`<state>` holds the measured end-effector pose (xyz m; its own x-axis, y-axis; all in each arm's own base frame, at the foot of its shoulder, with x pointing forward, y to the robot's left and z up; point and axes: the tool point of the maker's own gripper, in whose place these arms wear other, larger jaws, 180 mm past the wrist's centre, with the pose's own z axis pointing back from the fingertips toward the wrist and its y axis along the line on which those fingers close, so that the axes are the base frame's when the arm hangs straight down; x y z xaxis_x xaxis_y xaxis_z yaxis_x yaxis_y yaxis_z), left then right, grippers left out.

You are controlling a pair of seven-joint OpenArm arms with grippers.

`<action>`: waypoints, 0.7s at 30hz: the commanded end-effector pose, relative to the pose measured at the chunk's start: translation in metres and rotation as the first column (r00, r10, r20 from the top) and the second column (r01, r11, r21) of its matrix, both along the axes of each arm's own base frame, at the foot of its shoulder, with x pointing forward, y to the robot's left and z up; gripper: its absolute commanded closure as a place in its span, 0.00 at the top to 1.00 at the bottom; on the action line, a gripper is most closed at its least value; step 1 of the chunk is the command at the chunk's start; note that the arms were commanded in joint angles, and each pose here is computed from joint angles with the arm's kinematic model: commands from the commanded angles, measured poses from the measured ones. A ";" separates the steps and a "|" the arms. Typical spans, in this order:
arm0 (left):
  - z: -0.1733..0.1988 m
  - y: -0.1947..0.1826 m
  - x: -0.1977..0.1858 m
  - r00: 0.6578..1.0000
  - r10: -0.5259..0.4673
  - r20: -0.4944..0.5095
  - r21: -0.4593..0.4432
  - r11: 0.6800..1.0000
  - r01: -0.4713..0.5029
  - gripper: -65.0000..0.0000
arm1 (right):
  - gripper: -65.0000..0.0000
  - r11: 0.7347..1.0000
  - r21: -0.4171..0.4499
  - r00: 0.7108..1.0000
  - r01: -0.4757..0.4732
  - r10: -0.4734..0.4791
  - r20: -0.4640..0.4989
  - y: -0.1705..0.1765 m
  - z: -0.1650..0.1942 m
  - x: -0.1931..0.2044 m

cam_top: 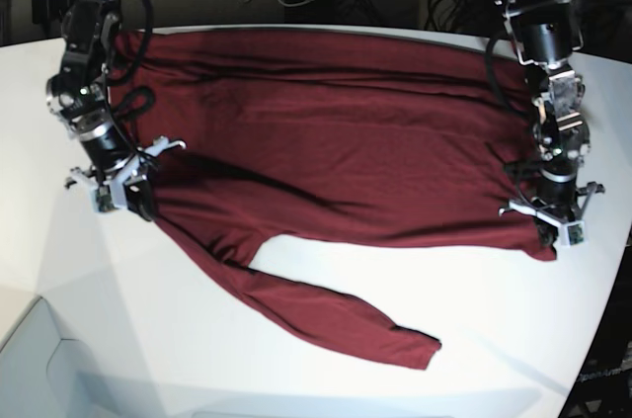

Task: Layout the t-shirt on the table in an organized manner, then fold the t-shirt properly
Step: 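Pinch the shirt's side edges with both grippers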

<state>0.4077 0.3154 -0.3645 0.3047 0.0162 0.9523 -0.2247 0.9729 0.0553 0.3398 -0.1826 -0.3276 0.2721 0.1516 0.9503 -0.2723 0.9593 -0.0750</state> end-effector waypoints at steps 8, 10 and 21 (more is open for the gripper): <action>0.028 0.005 -0.006 0.999 0.008 0.052 -0.035 0.999 -0.006 0.00 | 0.00 0.999 0.038 0.997 -0.025 0.023 0.072 0.001 0.025 -0.025; 0.032 0.004 -0.009 0.998 0.002 0.059 -0.025 1.000 0.000 0.00 | 0.00 0.999 0.044 0.998 -0.028 0.025 0.065 0.002 0.024 -0.033; 0.044 0.024 -0.037 0.995 0.053 0.087 0.002 0.999 -0.053 0.00 | 0.00 0.997 0.079 0.999 0.017 -0.019 0.027 -0.017 0.015 -0.057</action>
